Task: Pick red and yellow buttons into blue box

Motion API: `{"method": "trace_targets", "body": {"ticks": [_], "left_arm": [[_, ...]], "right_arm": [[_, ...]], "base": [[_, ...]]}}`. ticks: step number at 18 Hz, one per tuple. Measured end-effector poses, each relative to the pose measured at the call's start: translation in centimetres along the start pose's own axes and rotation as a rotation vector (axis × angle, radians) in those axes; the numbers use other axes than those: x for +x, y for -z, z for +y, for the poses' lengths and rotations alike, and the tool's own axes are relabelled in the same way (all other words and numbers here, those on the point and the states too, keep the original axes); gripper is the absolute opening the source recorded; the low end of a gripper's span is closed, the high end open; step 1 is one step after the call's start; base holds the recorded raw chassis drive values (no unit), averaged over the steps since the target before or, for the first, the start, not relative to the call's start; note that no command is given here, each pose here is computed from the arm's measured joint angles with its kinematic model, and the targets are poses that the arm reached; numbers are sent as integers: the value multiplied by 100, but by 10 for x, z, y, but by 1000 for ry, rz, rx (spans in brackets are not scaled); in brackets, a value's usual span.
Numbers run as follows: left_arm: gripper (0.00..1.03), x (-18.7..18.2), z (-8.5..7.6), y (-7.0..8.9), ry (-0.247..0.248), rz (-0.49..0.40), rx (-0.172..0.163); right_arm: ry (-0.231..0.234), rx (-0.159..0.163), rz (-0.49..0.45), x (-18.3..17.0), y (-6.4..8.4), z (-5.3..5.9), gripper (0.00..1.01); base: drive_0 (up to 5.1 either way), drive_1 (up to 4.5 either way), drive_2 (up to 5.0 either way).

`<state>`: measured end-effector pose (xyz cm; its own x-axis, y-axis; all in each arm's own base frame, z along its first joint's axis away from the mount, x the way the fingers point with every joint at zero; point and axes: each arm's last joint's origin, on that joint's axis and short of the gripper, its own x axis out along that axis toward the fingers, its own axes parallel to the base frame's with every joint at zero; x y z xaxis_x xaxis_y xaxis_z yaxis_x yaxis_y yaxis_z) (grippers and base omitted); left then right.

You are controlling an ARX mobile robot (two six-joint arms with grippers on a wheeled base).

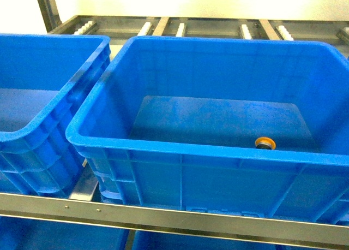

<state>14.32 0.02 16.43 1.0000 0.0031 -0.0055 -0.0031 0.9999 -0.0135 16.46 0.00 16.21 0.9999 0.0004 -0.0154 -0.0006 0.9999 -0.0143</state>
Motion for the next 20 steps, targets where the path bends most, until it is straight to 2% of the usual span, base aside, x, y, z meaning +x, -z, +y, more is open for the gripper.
{"method": "trace_targets", "body": {"ticks": [6, 20], "left_arm": [[2, -16, 0, -6, 2, -16, 0], [2, -34, 0, -7, 2, -23, 0]], "right_arm": [[0, 0, -6, -23, -2, 0, 2], [0, 0, -31, -49, -8, 0, 2]], "base": [[0, 0, 0], [0, 0, 0]]}}
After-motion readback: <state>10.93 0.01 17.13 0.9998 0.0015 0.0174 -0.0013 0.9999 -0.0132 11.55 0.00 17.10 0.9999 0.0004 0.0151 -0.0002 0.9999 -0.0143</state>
